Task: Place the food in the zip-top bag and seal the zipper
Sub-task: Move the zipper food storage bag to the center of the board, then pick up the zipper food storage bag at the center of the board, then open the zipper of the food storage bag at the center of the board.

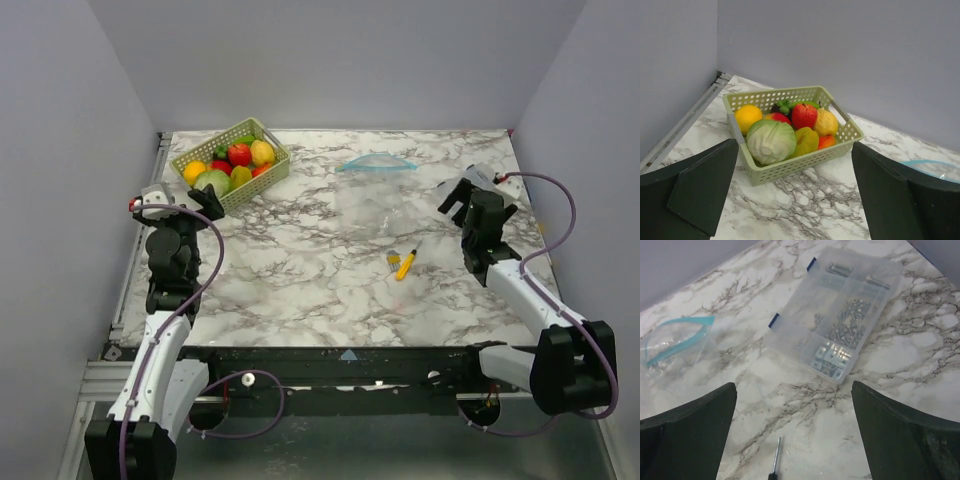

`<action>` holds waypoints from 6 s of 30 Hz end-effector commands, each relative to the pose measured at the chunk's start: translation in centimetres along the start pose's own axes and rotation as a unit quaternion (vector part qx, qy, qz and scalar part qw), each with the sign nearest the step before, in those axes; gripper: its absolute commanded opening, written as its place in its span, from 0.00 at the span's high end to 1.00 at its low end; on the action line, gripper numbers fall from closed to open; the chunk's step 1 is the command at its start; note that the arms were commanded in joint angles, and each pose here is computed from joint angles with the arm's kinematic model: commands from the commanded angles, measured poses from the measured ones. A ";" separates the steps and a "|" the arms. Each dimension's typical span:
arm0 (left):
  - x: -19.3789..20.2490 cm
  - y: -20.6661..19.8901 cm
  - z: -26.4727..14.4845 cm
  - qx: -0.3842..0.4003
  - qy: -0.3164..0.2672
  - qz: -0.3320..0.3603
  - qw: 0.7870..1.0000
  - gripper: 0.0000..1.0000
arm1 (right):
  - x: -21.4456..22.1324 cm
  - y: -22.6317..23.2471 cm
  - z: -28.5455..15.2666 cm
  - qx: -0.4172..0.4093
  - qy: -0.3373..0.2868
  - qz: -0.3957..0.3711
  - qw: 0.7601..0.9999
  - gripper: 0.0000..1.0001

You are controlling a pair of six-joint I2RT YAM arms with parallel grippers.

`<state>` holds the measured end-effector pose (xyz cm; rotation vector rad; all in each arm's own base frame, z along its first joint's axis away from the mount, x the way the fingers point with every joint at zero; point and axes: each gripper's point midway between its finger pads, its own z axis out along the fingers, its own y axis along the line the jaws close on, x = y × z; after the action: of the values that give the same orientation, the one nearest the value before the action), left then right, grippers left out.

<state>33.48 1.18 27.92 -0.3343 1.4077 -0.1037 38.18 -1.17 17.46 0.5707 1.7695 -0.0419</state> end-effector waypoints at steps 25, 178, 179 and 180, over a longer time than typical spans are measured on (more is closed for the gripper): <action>-3.4 -14.7 -6.5 0.308 0.186 -0.034 0.933 0.01 | 4.1 14.8 0.9 -0.276 0.219 0.060 0.934 0.00; 7.1 -19.2 -11.4 0.131 0.515 -0.339 0.776 1.00 | 12.1 31.0 -28.2 -0.234 -0.029 -0.077 0.969 0.93; 7.0 -19.0 -11.3 0.133 0.511 -0.330 0.782 1.00 | 11.9 30.9 -28.3 -0.238 -0.028 -0.078 0.968 0.99; 6.9 -18.8 -11.2 0.134 0.509 -0.318 0.789 0.94 | 11.8 30.9 -28.3 -0.242 -0.025 -0.077 0.967 1.00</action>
<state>26.03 -21.12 24.20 -0.6210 2.2821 -1.2379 23.00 39.95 22.33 0.0428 1.7191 0.2562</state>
